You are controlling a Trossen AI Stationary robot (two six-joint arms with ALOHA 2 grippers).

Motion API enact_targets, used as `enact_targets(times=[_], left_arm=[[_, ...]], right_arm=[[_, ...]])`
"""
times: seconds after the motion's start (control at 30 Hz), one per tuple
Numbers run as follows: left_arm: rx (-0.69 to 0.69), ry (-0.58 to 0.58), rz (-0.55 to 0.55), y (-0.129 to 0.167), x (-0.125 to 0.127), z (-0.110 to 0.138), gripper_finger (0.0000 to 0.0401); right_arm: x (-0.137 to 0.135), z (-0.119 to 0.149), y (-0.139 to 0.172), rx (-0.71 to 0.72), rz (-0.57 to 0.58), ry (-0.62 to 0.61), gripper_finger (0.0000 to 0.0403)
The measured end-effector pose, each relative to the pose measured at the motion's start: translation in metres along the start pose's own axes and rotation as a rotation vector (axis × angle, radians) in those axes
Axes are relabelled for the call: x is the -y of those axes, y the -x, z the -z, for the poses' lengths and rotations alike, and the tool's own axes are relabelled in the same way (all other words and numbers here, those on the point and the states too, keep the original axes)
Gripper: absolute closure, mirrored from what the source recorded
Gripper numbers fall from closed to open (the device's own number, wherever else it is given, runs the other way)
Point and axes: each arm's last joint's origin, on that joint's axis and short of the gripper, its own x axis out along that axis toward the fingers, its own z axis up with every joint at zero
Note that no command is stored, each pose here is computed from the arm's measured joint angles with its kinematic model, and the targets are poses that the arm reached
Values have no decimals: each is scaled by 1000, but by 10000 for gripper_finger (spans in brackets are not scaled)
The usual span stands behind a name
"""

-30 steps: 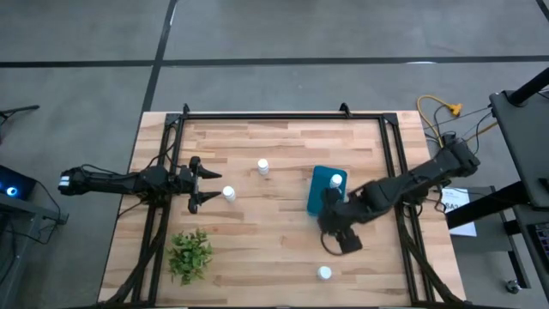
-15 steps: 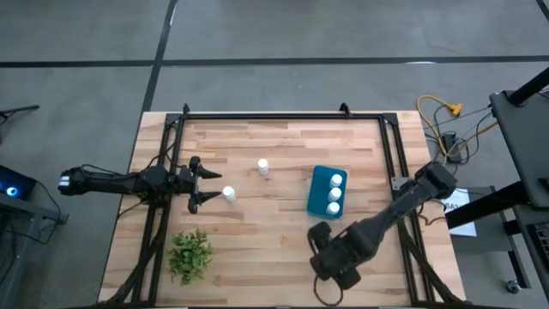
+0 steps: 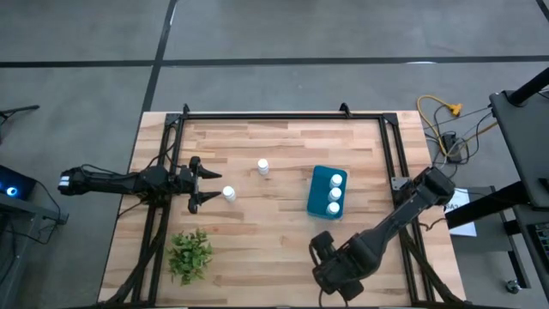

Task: Pick and place pill bottles into a basket
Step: Put the white medicine bottle into the blue bin

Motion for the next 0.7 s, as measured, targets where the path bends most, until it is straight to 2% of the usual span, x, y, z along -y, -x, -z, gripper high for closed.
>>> enact_targets(times=[0.3,0.7], left_arm=[[0,0,0,0,0,0,127],[2,0,1,0,0,0,127]], right_arm=[[-7,-4,-34,-71,7,4,188],[-12,-8,-54,-92,-21,18,188]])
